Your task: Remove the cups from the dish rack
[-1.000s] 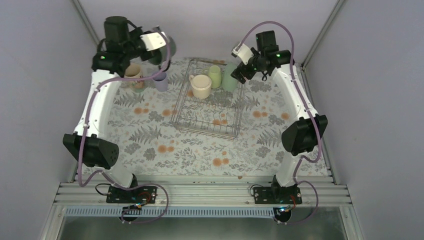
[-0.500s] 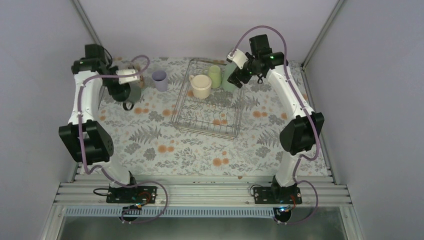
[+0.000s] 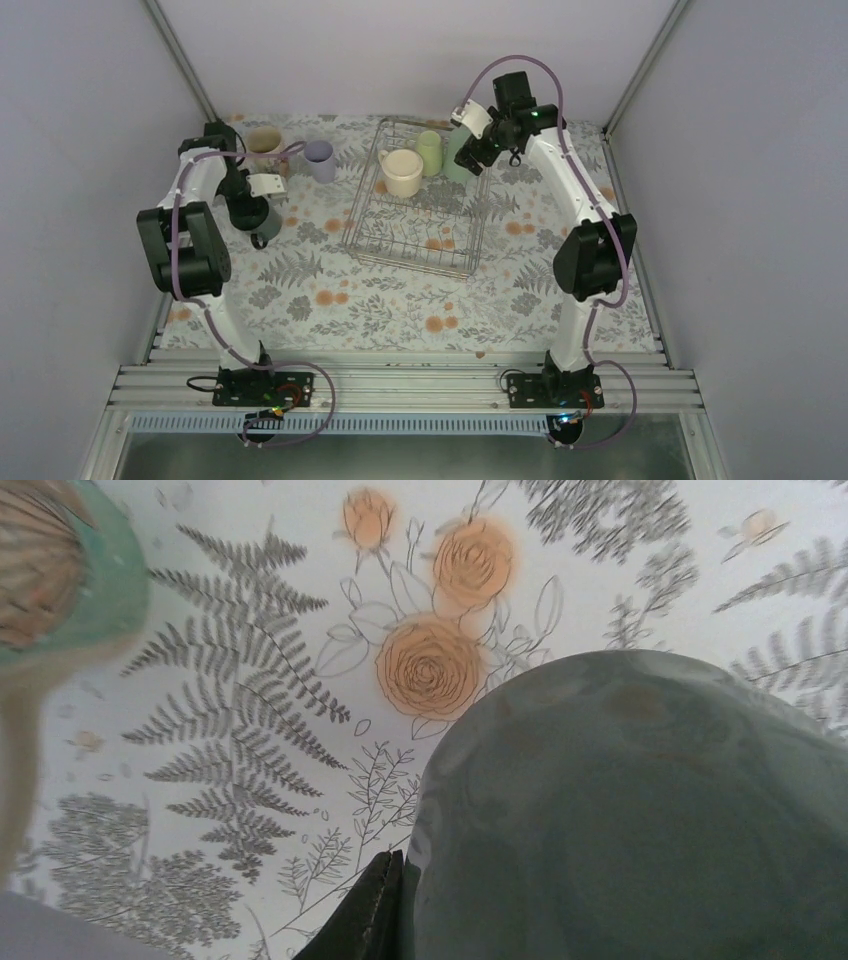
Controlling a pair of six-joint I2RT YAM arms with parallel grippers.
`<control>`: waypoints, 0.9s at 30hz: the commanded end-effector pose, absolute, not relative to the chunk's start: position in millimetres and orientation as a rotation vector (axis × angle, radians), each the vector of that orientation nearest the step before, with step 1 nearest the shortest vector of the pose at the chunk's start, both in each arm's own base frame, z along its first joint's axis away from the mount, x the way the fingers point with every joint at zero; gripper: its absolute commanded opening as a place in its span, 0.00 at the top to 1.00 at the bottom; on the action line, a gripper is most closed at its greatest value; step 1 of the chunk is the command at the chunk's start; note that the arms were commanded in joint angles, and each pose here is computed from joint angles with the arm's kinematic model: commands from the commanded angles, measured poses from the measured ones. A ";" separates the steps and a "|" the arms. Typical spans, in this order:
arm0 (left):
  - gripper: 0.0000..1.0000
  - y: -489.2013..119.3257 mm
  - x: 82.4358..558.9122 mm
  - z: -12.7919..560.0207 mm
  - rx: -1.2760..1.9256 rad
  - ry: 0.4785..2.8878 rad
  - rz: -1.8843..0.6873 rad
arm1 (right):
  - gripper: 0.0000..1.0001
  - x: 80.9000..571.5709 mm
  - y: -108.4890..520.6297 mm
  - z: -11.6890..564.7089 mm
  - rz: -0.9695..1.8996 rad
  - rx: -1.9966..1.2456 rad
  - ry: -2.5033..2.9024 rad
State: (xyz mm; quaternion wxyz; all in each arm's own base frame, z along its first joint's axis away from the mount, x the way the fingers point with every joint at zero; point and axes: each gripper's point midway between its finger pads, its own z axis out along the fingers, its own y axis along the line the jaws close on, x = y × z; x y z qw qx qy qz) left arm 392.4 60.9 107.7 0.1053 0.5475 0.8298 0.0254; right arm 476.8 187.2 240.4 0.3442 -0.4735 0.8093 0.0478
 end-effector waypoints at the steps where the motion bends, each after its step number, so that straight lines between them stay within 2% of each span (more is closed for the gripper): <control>1: 0.98 83.8 401.7 87.3 1.586 2.543 0.211 | 0.00 490.0 194.9 237.3 0.123 -1.228 2.085; 9: 0.98 102.4 414.0 59.3 1.522 2.629 0.331 | 0.00 496.5 198.6 237.0 0.130 -1.224 2.078; 15: 0.98 98.6 407.2 44.5 1.569 2.658 0.252 | 0.00 506.8 195.1 226.4 0.095 -1.202 2.105; 20: 0.91 98.6 406.4 34.8 1.589 2.692 0.223 | 0.00 529.8 191.9 223.7 0.062 -1.092 2.165; 23: 0.81 98.3 407.0 36.1 1.588 2.705 0.218 | 0.00 547.7 185.9 228.0 -0.003 -1.015 2.179; 25: 0.66 97.3 408.7 42.1 1.584 2.697 0.223 | 0.00 554.8 183.3 225.7 -0.033 -0.996 2.178; 27: 0.56 94.4 412.2 52.9 1.579 2.659 0.234 | 0.00 560.2 181.1 219.7 -0.051 -0.981 2.187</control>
